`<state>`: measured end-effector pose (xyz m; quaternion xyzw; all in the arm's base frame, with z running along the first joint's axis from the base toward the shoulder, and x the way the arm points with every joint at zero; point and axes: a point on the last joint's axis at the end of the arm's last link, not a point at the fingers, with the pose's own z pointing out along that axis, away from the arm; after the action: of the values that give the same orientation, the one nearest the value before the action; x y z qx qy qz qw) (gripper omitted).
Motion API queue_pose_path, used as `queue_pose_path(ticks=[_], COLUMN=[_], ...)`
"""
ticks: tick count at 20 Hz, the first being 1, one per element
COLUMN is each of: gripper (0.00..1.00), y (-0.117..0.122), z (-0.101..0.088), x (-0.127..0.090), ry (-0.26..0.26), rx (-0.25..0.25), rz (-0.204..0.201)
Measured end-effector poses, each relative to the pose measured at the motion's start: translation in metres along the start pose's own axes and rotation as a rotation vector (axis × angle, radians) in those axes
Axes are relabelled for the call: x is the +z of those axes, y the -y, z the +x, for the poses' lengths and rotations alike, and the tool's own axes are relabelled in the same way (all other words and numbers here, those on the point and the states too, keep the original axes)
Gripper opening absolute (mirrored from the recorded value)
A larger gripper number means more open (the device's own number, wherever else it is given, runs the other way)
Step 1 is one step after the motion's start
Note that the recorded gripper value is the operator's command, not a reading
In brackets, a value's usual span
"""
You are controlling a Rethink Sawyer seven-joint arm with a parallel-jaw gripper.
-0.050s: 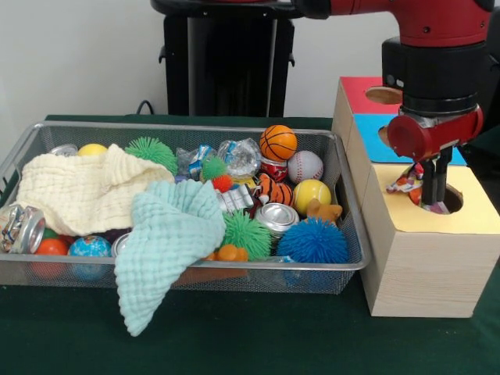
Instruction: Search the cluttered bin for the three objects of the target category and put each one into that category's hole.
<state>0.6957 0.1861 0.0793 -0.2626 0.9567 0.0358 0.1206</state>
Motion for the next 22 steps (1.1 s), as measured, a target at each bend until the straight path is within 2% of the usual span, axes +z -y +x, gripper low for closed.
queue_pose_path(ticks=[9, 17, 22], gripper=[0.00, 0.00, 0.00], y=[0.014, 0.015, 0.015], z=[-0.002, -0.004, -0.005], x=[-0.010, -0.013, -0.027], ry=[0.015, 0.017, -0.010], rx=[0.017, 0.020, 0.031], rz=[0.009, 0.010, -0.016])
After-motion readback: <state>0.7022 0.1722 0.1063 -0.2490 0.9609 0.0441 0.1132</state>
